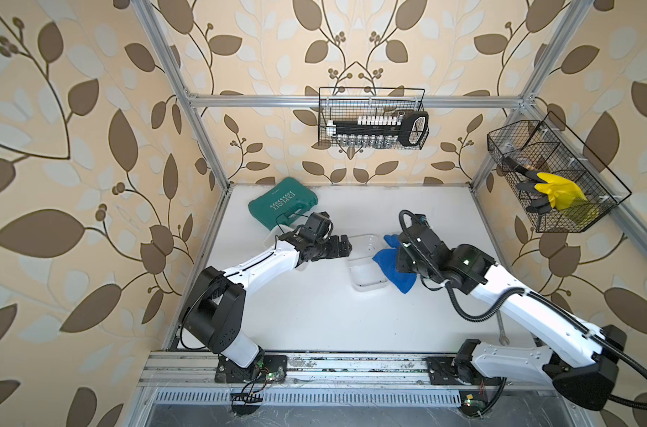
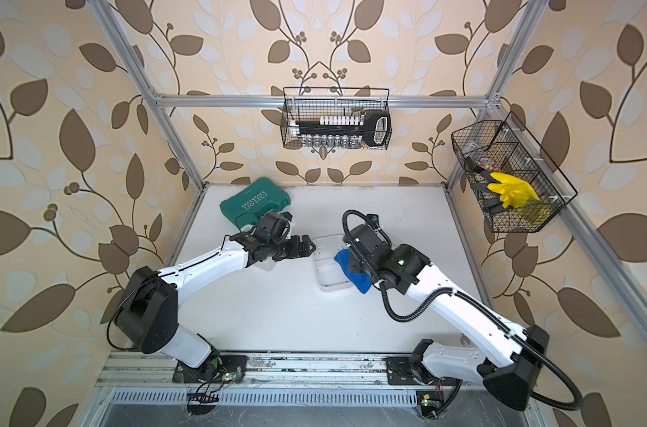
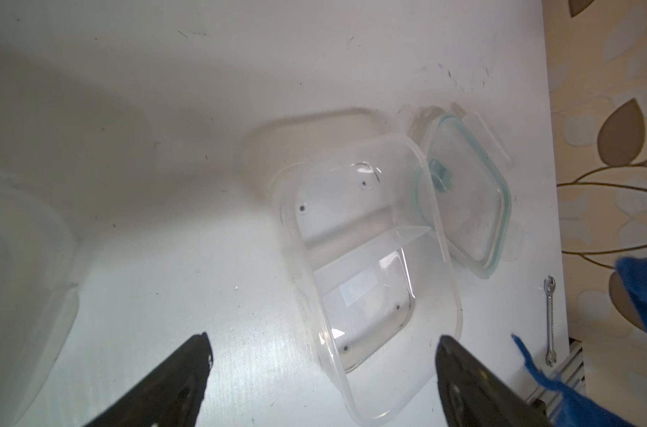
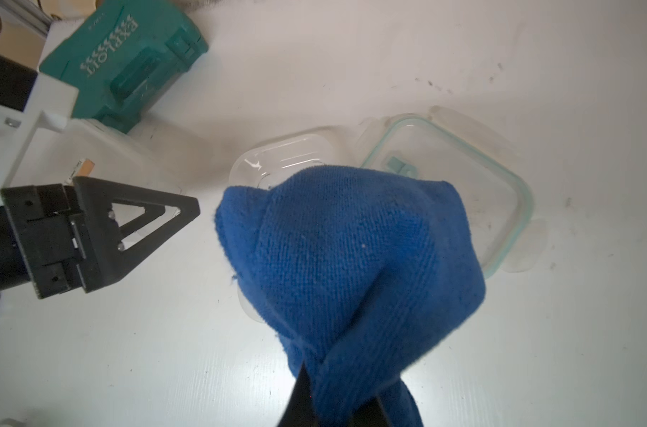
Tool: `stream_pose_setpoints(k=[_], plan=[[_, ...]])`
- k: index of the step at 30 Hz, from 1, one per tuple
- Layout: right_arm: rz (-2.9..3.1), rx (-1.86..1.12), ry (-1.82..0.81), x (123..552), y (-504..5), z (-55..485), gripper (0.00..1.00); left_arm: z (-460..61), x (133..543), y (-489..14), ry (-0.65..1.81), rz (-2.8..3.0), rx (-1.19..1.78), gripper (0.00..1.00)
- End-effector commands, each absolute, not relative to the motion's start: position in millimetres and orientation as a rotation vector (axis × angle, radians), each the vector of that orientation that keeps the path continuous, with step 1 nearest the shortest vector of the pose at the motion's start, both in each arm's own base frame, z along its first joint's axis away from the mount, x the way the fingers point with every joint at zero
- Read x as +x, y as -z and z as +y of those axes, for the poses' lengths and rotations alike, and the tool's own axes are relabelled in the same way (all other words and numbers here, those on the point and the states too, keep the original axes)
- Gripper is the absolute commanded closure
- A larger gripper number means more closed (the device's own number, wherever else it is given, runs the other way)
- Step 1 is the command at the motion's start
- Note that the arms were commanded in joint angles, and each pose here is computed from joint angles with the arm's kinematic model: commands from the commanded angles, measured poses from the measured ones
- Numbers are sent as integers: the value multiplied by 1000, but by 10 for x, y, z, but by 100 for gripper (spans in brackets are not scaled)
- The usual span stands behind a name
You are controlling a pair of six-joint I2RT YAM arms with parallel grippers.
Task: Wipe the insides of the lunch boxes
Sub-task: Wipe the dirt inside the lunch box.
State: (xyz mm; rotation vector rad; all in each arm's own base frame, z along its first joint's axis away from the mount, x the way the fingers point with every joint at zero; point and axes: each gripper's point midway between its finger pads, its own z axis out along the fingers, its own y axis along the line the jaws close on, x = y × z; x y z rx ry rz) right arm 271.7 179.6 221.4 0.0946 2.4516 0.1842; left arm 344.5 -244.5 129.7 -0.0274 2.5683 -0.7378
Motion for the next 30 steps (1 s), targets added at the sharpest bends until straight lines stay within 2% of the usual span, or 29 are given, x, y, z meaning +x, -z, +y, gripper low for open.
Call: stream_pose_setpoints(k=[1, 8, 16, 24, 26, 30], plan=[[2528, -7, -269, 2867, -1846, 2237, 100, -2493, 3605, -1378, 767, 2553, -3, 6], [2619, 8, -336, 3055, -1247, 2598, 100, -2603, 3719, -1083, 829, 2623, -5, 25], [2744, 90, -341, 3135, -605, 2753, 100, -2688, 3800, -886, 838, 2661, 9, 36], [2806, 175, -475, 3113, -261, 3045, 100, -2726, 3856, -746, 827, 2691, 16, 72], [2812, 157, -503, 3057, -251, 3115, 100, -2722, 3859, -720, 821, 2696, 14, 79], [2825, 90, -673, 2873, -254, 3358, 100, -2715, 3888, -689, 800, 2698, 4, 85]])
